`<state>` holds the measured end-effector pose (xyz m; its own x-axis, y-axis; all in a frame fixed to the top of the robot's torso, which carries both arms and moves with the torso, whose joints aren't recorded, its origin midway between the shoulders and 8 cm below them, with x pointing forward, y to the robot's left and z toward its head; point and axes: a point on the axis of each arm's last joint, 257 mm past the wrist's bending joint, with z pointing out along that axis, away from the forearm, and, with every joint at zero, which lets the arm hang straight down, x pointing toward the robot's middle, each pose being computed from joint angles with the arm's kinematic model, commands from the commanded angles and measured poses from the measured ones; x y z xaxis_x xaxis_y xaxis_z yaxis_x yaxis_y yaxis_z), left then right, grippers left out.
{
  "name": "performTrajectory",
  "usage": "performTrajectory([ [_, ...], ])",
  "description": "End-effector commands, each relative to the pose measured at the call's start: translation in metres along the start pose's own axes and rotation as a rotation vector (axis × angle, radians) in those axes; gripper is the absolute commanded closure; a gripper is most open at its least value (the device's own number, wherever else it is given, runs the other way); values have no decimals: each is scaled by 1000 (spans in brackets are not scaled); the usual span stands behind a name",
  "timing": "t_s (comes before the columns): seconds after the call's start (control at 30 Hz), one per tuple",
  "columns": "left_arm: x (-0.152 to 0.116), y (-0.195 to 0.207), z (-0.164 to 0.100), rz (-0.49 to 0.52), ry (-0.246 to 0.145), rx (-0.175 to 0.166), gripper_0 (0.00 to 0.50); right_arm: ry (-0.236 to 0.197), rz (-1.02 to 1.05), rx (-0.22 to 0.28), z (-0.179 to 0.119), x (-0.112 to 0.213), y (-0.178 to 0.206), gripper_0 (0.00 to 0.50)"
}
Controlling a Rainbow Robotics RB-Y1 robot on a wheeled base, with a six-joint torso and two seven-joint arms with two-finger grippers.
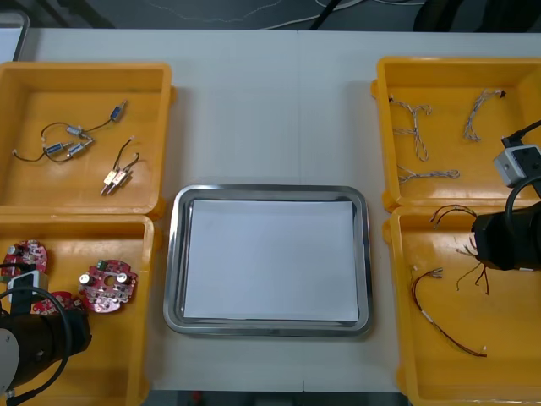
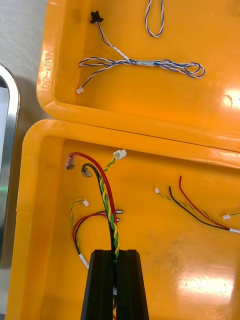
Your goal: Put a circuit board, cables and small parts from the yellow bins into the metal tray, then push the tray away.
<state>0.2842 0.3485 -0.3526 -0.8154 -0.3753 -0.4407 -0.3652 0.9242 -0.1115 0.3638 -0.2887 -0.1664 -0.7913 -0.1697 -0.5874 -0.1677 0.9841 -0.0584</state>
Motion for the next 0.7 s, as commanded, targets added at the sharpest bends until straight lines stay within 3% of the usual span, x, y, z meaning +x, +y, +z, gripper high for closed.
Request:
performTrajectory([
  [0.03, -23, 1, -10, 72, -58, -13, 405, -18, 6, 3, -3, -8, 3, 500],
  [0.07, -23, 1, -10, 72, -59, -14, 434, -18, 6, 3, -3, -8, 3, 500],
  [0.1, -23, 1, -10, 72, -59, -14, 494, -18, 6, 3, -3, -8, 3, 500],
  [0.13, -23, 1, -10, 72, -59, -14, 500, -18, 6, 3, -3, -8, 3, 500],
  [0.4, -29, 2, -15, 71, -71, -11, 500, -18, 6, 3, -3, -8, 3, 500],
  [0.7, -47, 17, -63, 84, -76, -57, 500, -18, 6, 3, -3, -8, 3, 500],
])
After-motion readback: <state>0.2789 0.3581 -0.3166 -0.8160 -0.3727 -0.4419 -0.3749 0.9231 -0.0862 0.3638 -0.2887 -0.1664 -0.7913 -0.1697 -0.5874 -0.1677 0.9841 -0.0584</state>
